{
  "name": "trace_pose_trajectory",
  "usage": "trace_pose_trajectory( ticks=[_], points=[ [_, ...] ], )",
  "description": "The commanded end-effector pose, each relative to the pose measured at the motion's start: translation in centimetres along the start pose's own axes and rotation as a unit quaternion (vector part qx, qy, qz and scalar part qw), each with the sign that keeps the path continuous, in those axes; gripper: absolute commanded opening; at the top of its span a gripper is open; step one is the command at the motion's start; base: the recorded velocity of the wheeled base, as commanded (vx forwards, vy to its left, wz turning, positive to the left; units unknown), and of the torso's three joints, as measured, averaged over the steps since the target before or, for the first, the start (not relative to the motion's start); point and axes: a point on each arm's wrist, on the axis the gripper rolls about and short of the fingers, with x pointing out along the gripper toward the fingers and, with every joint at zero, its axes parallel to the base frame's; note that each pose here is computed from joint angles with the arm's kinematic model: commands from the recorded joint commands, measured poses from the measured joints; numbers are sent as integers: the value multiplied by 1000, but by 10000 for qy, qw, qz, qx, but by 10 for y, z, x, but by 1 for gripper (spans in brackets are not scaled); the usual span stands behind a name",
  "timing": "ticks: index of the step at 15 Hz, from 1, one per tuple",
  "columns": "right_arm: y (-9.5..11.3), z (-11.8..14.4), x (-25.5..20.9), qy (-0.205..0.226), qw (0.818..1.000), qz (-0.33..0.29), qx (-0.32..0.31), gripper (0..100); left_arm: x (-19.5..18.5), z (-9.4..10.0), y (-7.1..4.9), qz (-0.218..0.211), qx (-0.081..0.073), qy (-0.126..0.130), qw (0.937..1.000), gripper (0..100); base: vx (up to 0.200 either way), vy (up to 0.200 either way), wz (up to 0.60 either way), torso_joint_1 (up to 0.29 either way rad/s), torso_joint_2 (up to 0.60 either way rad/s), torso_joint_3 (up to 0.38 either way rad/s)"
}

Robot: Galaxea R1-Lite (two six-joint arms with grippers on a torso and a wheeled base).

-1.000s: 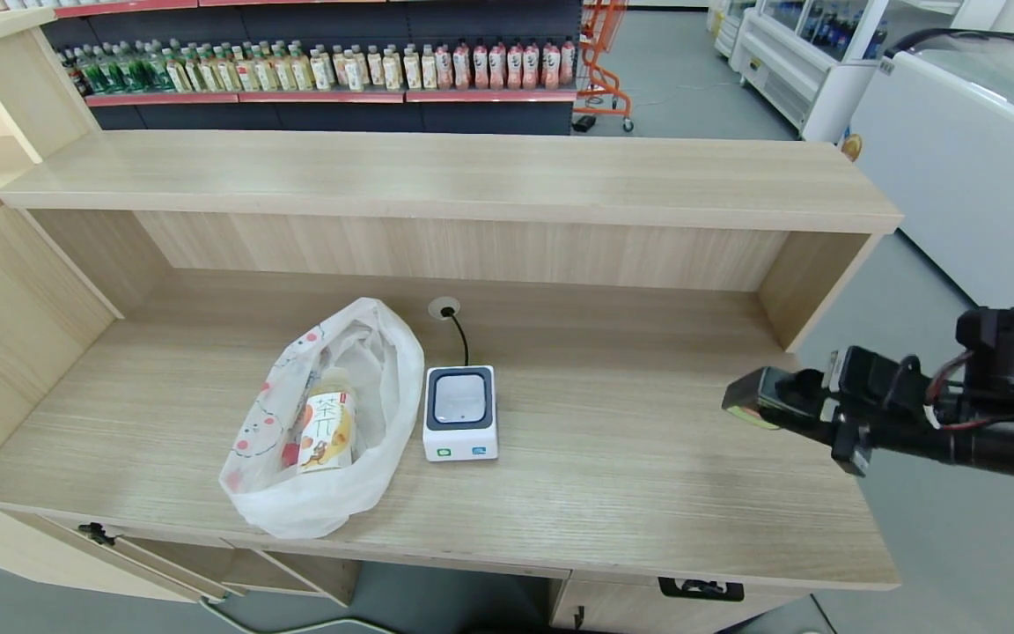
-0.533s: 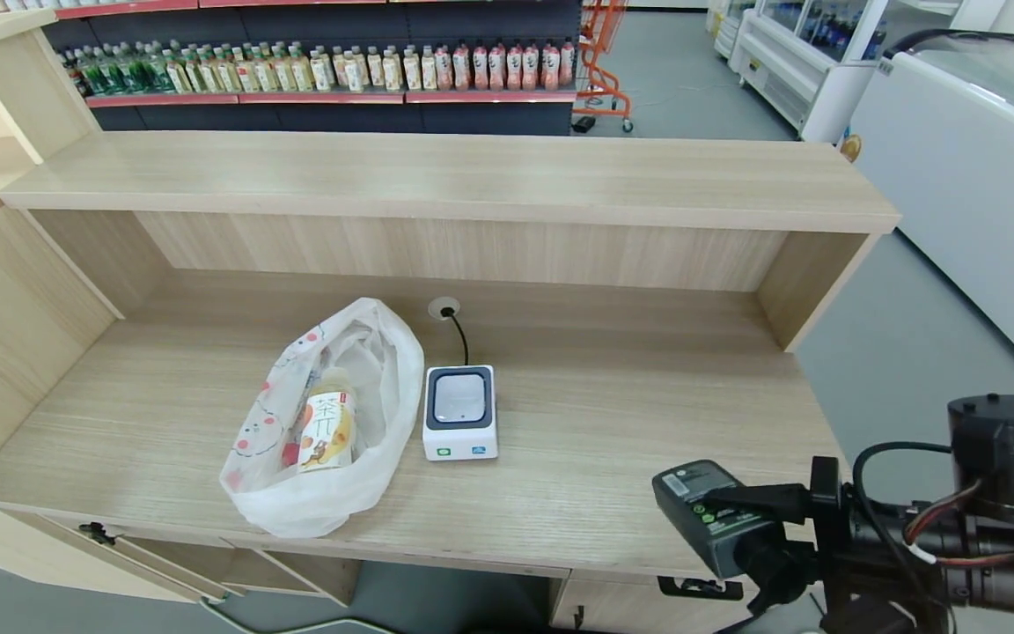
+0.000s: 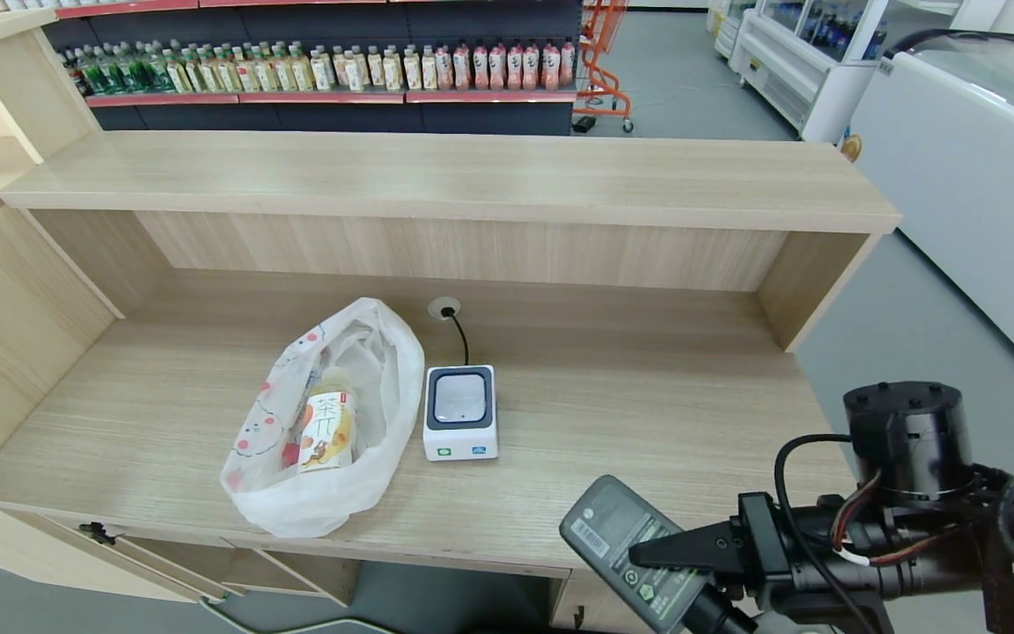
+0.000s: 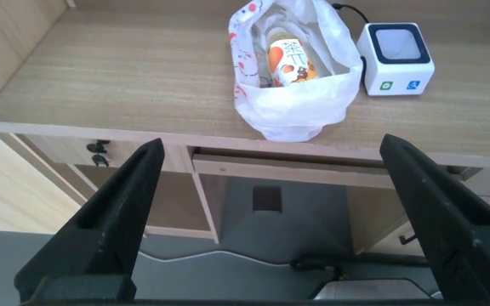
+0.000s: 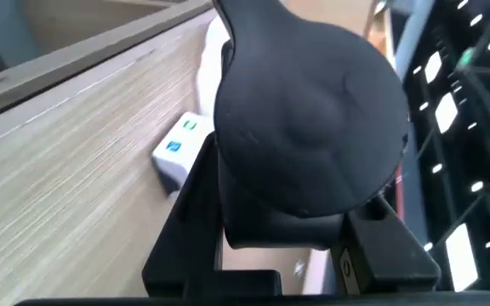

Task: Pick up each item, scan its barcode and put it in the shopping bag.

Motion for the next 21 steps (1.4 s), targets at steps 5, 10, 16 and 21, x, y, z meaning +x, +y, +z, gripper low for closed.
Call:
trace_pose_trajectory(
  ticks=[5,10,16,21],
  points=[
    [0,4,15,-808,9899,-741,-900,0,0,0,0,1,2,-4,10000,100,0,0,0,0,0,0],
    [-3,6,18,-976,9799,-1022,-1409,0,0,0,0,1,2,-4,10000,100,0,0,0,0,0,0],
    [2,1,27,-1211,9747,-1260,-1394,0,0,0,0,1,-5,-4,10000,100,0,0,0,0,0,0],
    [12,-17,47,-1410,9700,-1485,-1311,0,0,0,0,1,-5,-4,10000,100,0,0,0,0,0,0]
  ],
)
